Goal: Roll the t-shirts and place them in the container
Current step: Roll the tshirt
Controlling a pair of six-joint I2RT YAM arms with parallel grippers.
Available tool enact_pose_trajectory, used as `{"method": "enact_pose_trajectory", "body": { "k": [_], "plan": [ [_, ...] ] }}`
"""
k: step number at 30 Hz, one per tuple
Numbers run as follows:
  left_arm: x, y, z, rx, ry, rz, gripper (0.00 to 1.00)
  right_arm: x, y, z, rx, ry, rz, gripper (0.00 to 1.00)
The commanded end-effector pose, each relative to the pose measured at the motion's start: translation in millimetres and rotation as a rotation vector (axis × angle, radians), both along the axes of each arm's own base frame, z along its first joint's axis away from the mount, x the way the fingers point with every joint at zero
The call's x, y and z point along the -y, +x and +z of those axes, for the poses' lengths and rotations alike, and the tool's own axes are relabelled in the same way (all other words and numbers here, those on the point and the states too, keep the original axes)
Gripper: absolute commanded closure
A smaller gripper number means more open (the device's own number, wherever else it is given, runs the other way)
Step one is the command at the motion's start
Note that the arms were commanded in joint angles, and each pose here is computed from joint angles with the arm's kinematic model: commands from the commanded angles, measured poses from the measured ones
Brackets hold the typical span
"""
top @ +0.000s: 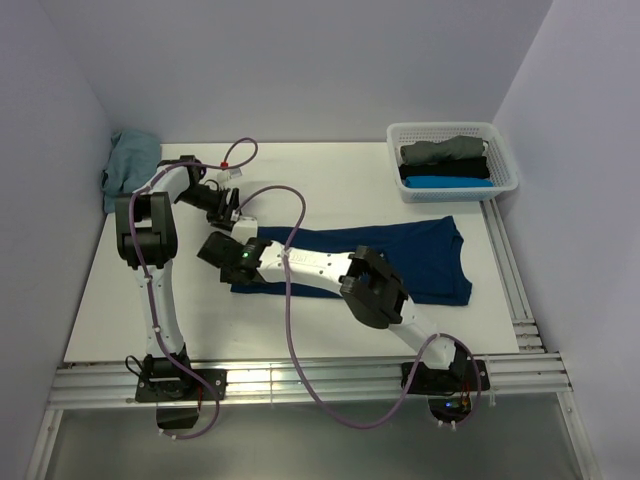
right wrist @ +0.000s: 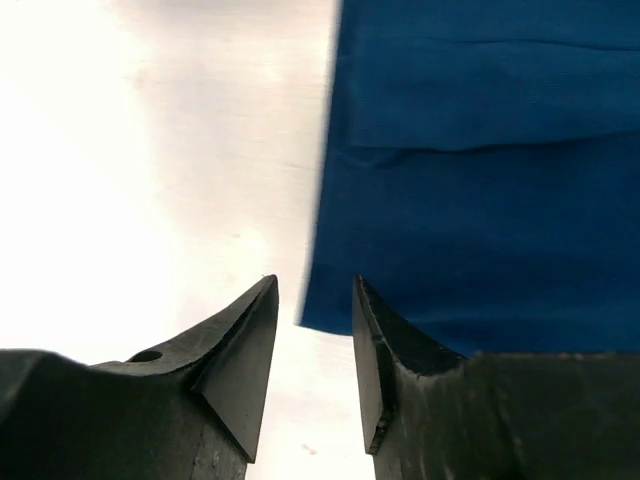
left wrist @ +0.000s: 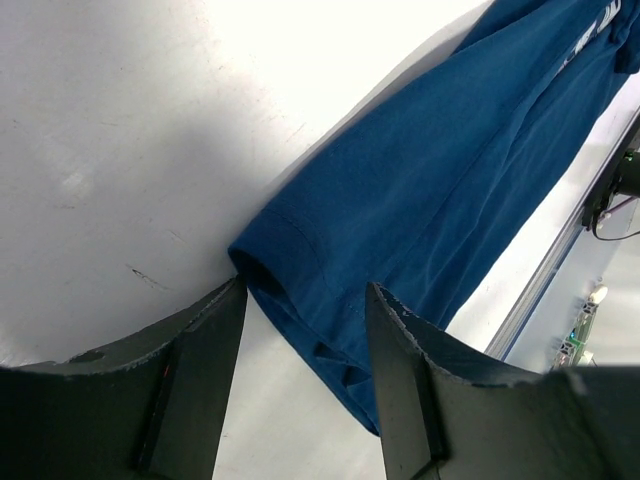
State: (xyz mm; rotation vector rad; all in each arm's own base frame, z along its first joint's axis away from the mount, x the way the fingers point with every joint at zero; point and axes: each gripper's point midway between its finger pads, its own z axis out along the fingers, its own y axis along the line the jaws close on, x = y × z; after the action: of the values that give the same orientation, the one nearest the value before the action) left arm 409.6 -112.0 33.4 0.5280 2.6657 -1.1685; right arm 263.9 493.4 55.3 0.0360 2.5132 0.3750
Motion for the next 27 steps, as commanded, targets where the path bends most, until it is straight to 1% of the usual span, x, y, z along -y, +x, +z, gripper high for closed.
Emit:
{"method": "enact_pose_trajectory", "body": {
  "k": [1, 8, 12, 13, 14, 19, 22, 23, 24, 25, 26, 27],
  "plan": [
    [-7.8, -1.0, -9.6, 0.020, 0.073, -0.016, 0.43, -13.0, -0.8, 8.3, 0.008, 0.006, 0.015, 0.56],
    [-7.9, -0.5, -11.4, 0.021, 0.085, -0.010, 0.43, -3.3, -7.1, -8.7, -0.021, -0.049, -0.012, 0.51],
    [-9.8, 1.3, -14.3, 0.026, 0.095, -0.001, 0.40, -4.1, -10.3, -18.4, -0.036, -0.065, -0.003, 0.50],
    [-9.7, 1.3, -15.0, 0.021, 0.097, 0.005, 0.40, -5.3, -11.2, -19.9, -0.038, -0.068, 0.002, 0.50],
    [1.4, 0.5, -15.6, 0.029, 0.098, -0.018, 0.40, -7.0, -12.3, -22.9, -0.042, -0.071, 0.008, 0.50],
    [4.0, 1.1, -19.9, 0.017, 0.105, -0.017, 0.41, -10.3, -18.3, -34.8, -0.067, -0.079, 0.016, 0.50],
    [6.6, 1.5, -22.7, 0.015, 0.111, -0.016, 0.44, -8.4, -22.3, -42.4, -0.082, -0.089, 0.013, 0.55],
    [8.3, 1.0, -23.9, 0.014, 0.112, -0.020, 0.50, -6.0, -24.0, -44.8, -0.085, -0.098, 0.011, 0.58],
    [9.8, 0.7, -24.1, 0.012, 0.112, -0.018, 0.52, -4.4, -24.1, -45.9, -0.084, -0.101, 0.009, 0.60],
    [9.9, 1.3, -23.9, 0.013, 0.112, -0.015, 0.56, 0.2, -24.8, -45.5, -0.085, -0.104, 0.004, 0.70],
    [10.5, 1.8, -22.3, 0.018, 0.113, -0.013, 0.66, -3.0, -25.3, -43.1, -0.081, -0.083, 0.008, 0.73],
    [10.7, 4.5, -21.4, 0.028, 0.113, -0.005, 0.70, -2.6, -25.6, -42.0, -0.082, -0.076, 0.013, 0.76]
  ]
}}
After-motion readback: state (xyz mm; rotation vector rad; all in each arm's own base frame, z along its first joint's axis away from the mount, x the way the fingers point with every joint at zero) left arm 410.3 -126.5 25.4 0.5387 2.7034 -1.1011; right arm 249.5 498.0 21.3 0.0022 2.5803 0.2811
